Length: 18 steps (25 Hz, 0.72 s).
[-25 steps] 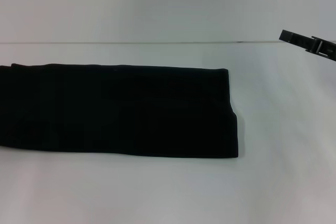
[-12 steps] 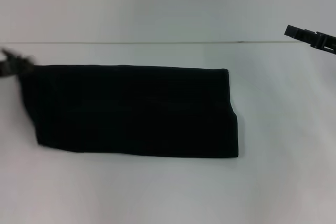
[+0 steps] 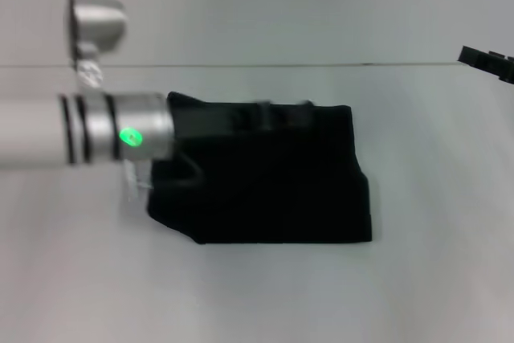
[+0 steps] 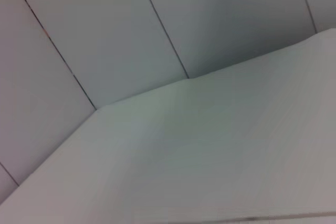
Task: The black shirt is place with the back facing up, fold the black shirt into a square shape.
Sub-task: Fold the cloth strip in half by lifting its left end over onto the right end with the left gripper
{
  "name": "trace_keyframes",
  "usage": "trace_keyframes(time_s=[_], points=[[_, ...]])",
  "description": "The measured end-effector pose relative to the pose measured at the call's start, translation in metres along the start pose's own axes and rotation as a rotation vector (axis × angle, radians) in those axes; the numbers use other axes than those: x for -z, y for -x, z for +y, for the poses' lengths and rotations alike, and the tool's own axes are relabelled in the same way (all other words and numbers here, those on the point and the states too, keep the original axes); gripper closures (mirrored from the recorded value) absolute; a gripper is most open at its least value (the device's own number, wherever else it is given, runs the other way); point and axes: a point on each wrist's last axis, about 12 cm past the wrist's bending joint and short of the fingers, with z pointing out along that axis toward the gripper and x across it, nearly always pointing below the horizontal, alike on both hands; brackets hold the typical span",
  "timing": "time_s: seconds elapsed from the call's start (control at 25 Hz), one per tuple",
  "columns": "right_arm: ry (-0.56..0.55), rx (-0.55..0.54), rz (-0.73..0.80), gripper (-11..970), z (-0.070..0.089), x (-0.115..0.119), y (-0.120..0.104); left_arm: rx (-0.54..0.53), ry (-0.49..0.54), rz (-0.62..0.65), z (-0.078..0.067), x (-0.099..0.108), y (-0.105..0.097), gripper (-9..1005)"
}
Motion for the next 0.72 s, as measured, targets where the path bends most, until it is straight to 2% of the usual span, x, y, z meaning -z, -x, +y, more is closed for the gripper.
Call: trace_keyframes(time_s=[0.12, 0.28, 0.48, 0.6, 0.72], points=[[-0.011, 0.0, 0.006, 271, -0.004, 0.005, -0.002, 0.066, -0.09, -0.067, 0.003, -0.027, -0.034, 959], [-0.015, 0.004, 0.019, 272, -0.007, 0.007, -0.003, 0.089, -0.101, -0.163, 0.005, -0.04, -0.065, 951], [-0.007, 0.017, 0.055, 273, -0.005, 0.006, -0.005, 0.096, -0.144, -0.2, -0.002, -0.046, -0.073, 941], [0.004, 0.005, 0.087, 273, -0.004, 0.005, -0.004, 0.099, -0.213, -0.201, -0.01, -0.048, -0.073, 811], [0.047, -0.031, 0.154, 274, 0.001, 0.005, -0.002, 0.067, -0.245, -0.205, -0.012, -0.04, -0.069, 676]])
